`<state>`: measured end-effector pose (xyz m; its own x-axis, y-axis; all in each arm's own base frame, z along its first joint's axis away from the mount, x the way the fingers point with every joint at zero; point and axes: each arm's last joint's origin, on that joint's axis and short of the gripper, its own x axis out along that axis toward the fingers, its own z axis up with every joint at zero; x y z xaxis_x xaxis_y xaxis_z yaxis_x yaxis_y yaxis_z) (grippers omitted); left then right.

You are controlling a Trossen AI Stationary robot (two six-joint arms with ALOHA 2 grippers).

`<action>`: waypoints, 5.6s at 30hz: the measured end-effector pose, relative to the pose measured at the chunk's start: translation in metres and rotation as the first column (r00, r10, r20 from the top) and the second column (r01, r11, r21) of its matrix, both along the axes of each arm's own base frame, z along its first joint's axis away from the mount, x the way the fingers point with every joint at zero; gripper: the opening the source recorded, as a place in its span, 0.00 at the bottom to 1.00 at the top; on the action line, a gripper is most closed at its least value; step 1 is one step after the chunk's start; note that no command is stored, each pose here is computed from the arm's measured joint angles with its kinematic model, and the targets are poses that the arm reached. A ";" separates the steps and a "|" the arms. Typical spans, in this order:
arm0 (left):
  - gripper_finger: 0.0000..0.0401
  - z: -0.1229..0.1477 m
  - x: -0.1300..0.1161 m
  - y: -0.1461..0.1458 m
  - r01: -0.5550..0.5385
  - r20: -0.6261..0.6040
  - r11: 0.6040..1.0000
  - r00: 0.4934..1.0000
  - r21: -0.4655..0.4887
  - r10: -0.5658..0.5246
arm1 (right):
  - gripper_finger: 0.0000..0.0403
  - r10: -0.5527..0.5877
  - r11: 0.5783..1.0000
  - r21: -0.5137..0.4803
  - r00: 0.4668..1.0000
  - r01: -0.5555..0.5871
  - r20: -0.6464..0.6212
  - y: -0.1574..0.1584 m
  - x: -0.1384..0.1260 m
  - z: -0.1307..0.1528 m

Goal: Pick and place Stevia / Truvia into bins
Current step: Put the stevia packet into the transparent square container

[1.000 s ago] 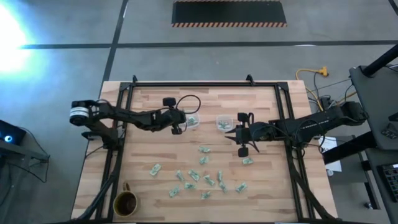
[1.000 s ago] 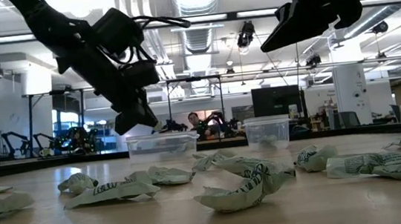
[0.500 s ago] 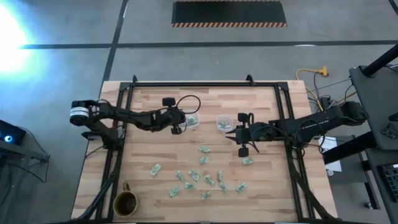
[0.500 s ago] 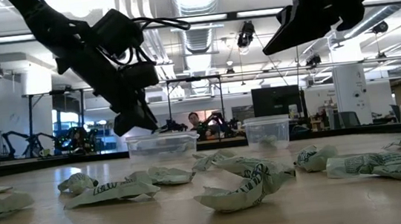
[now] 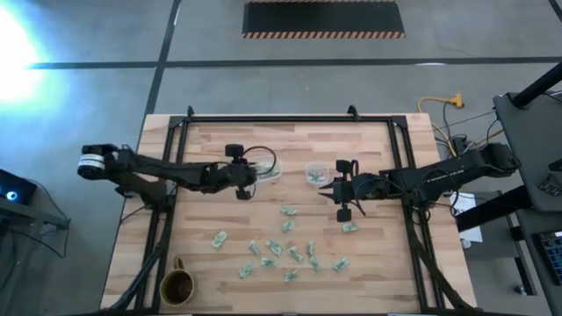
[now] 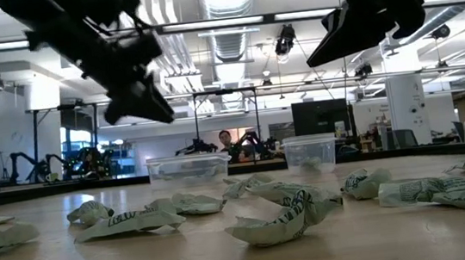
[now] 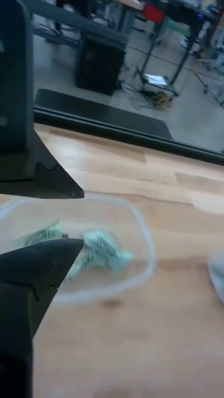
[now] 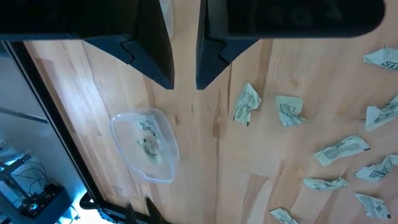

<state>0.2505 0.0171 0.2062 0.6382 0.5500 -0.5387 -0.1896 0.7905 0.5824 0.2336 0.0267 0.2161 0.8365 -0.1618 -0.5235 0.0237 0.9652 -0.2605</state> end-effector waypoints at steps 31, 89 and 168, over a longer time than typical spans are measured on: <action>0.24 -0.014 -0.049 -0.087 0.189 -0.090 0.889 0.965 -0.416 -0.247 | 0.14 -0.014 1.000 0.021 1.000 0.014 -0.007 0.000 -0.002 -0.004; 0.24 -0.026 -0.040 -0.093 0.176 -0.141 0.895 0.957 -0.410 -0.253 | 0.34 0.003 0.885 0.399 0.854 0.240 -0.520 0.050 -0.055 -0.069; 0.24 -0.027 -0.041 -0.093 0.177 -0.141 0.895 0.957 -0.409 -0.253 | 0.02 -0.455 0.871 -0.217 0.890 0.442 -0.013 -0.038 0.023 -0.025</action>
<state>0.2098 -0.0755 0.1792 0.5842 0.1329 -0.8006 0.0922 0.9692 0.2282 0.2571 -0.0114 0.1913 0.6155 -0.6195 -0.4872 0.4188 0.7808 -0.4637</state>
